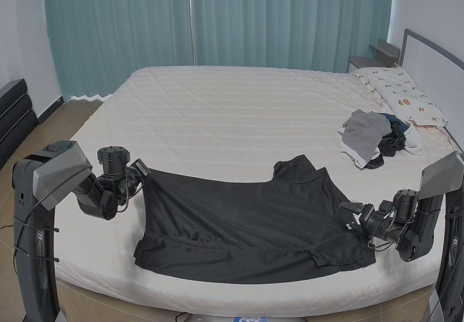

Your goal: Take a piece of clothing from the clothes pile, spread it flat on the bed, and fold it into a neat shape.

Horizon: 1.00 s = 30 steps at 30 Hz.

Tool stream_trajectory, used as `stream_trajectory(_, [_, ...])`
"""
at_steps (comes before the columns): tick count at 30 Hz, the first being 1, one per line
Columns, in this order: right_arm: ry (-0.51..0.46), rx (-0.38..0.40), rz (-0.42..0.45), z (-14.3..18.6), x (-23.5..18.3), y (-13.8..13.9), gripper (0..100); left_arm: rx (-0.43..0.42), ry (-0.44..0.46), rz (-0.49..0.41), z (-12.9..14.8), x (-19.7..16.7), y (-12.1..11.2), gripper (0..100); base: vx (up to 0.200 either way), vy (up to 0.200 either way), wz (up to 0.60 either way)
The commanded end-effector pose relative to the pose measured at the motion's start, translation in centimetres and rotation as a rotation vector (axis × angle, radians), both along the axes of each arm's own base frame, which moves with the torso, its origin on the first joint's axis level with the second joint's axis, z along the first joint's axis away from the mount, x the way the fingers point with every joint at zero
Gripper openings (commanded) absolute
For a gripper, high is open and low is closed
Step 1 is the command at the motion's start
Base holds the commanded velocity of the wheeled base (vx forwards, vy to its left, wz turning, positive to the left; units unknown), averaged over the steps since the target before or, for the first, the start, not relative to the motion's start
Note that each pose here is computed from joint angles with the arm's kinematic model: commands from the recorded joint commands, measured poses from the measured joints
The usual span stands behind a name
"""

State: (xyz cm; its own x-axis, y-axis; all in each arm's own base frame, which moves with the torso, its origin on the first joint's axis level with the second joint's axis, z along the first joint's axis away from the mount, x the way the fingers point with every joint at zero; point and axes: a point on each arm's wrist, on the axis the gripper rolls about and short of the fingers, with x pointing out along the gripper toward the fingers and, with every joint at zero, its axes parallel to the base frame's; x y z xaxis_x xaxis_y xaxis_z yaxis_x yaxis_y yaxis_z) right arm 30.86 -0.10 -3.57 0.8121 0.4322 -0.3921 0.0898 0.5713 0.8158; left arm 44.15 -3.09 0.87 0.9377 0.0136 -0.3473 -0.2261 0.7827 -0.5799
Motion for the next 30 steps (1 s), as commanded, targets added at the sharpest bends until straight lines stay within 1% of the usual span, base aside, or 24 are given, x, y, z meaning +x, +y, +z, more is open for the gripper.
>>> stream_trajectory(1, [-0.022, -0.001, -0.003, 0.2, 0.3, -0.1, 100, 0.034, 0.062, -0.013, -4.0, 1.1, -0.1, 0, 0.000, 0.000, 0.00])
stream_trajectory(4, [-0.048, -0.002, -0.003, 0.9, 0.6, -0.1, 100, 0.030, 0.062, -0.013, -4.0, 1.0, -0.1, 0, 0.000, 0.000, 0.00])
stream_trajectory(5, [-0.086, -0.006, -0.002, 2.0, 0.9, -0.1, 100, 0.027, 0.065, -0.010, -4.0, 0.9, -0.1, 0, 0.000, 0.000, 0.00])
stream_trajectory(7, [-0.104, -0.008, 0.000, 2.7, 1.5, -0.1, 100, 0.023, 0.068, -0.009, -4.0, 0.9, -0.1, 0, 0.000, 0.000, 0.00])
stream_trajectory(10, [-0.083, -0.008, 0.010, 3.1, 2.7, 0.2, 100, 0.007, 0.064, 0.000, -3.9, 0.9, -0.2, 0, 0.000, 0.000, 0.00])
stream_trajectory(12, [-0.051, -0.015, 0.010, 3.8, 4.6, 0.2, 100, -0.017, 0.061, 0.005, -3.3, 0.5, -0.4, 0, 0.000, 0.000, 0.00])
stream_trajectory(13, [-0.050, -0.015, 0.010, 3.8, 4.7, 0.2, 100, -0.019, 0.062, 0.005, -3.3, 0.5, -0.4, 0, 0.000, 0.000, 0.00])
stream_trajectory(14, [-0.046, -0.032, -0.002, 4.3, 6.2, 0.1, 100, -0.024, 0.065, 0.004, -2.9, 0.1, -0.3, 0, 0.000, 0.000, 0.00])
stream_trajectory(17, [-0.038, -0.093, -0.059, 4.6, 9.0, 0.4, 100, -0.031, 0.065, 0.004, -2.3, -0.3, -0.3, 0, 0.000, 0.000, 0.00])
stream_trajectory(21, [-0.026, -0.193, -0.092, 3.6, 11.9, 1.7, 100, -0.057, 0.068, 0.013, -2.2, -0.5, -0.3, 0, 0.000, 0.000, 0.00])
stream_trajectory(22, [-0.032, -0.228, -0.090, 3.2, 12.6, 2.3, 100, -0.059, 0.068, 0.014, -2.2, -0.5, -0.3, 0, 0.000, 0.000, 0.00])
stream_trajectory(24, [-0.039, -0.268, -0.069, 2.5, 13.5, 3.0, 100, -0.059, 0.073, 0.014, -2.3, -0.6, -0.3, 0, 0.000, 0.000, 0.00])
stream_trajectory(25, [-0.040, -0.273, -0.064, 2.5, 13.6, 3.0, 100, -0.059, 0.074, 0.014, -2.3, -0.7, -0.3, 0, 0.000, 0.000, 0.00])
stream_trajectory(27, [-0.031, -0.314, -0.028, 1.6, 14.5, 3.7, 100, -0.058, 0.080, 0.015, -2.4, -0.8, -0.3, 0, 0.000, 0.000, 0.00])
stream_trajectory(30, [-0.021, -0.338, -0.015, 0.6, 15.8, 4.0, 100, -0.058, 0.084, 0.015, -2.5, -0.9, -0.3, 0, 0.000, 0.000, 0.00])
